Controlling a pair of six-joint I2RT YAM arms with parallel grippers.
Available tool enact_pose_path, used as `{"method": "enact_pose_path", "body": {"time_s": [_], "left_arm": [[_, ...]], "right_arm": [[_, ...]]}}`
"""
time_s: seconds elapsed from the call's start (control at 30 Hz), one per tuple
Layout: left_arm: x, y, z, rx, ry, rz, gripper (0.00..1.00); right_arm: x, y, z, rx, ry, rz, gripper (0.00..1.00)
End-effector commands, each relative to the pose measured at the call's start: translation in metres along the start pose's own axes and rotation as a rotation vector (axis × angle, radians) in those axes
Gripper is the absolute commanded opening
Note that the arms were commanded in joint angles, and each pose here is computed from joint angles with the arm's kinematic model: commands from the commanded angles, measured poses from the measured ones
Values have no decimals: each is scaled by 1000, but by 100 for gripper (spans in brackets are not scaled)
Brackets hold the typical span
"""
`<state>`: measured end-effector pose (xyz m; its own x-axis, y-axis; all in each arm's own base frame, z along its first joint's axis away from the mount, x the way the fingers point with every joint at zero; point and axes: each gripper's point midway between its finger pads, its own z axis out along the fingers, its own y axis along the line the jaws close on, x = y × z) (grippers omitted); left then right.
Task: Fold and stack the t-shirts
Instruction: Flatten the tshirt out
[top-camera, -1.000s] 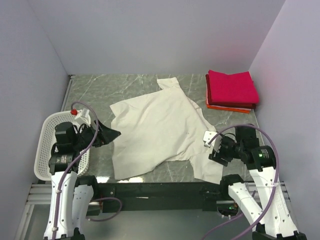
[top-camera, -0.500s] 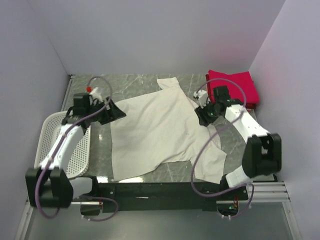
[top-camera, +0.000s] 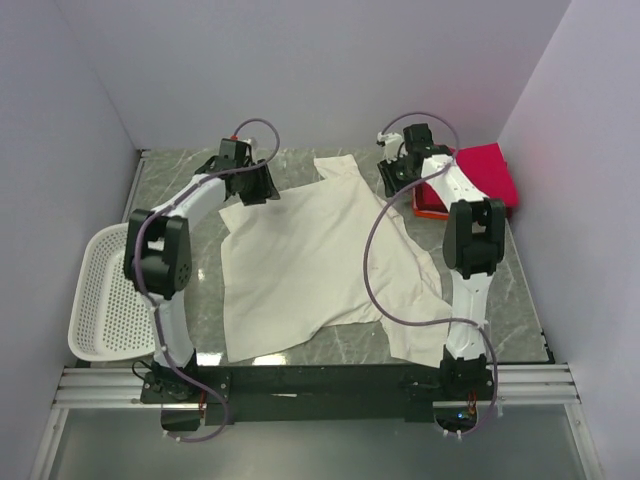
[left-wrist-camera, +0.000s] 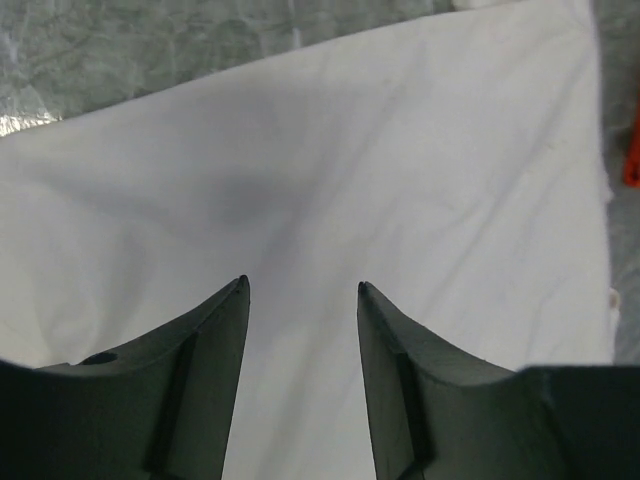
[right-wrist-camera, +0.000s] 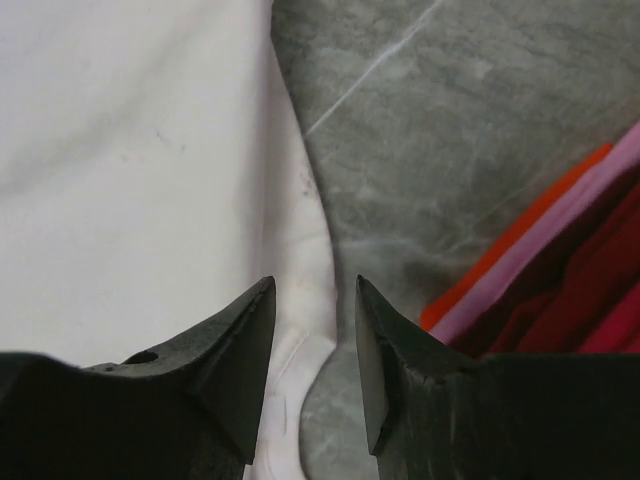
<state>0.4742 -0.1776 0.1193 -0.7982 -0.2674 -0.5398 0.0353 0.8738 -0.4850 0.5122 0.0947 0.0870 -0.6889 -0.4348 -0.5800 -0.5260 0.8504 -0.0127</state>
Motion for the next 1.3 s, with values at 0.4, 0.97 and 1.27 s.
{"method": "enact_pose_path", "body": {"time_s": [0.4, 0.97, 1.27], "left_arm": [[55, 76, 42, -183, 145, -117, 50], [100, 128, 2, -232, 143, -283, 50], [89, 141, -13, -265, 92, -311, 50]], "right_arm": [[24, -5, 45, 21, 173, 25, 45], [-16, -44, 29, 163, 39, 91, 0], [-50, -88, -7, 312, -104, 147, 0]]}}
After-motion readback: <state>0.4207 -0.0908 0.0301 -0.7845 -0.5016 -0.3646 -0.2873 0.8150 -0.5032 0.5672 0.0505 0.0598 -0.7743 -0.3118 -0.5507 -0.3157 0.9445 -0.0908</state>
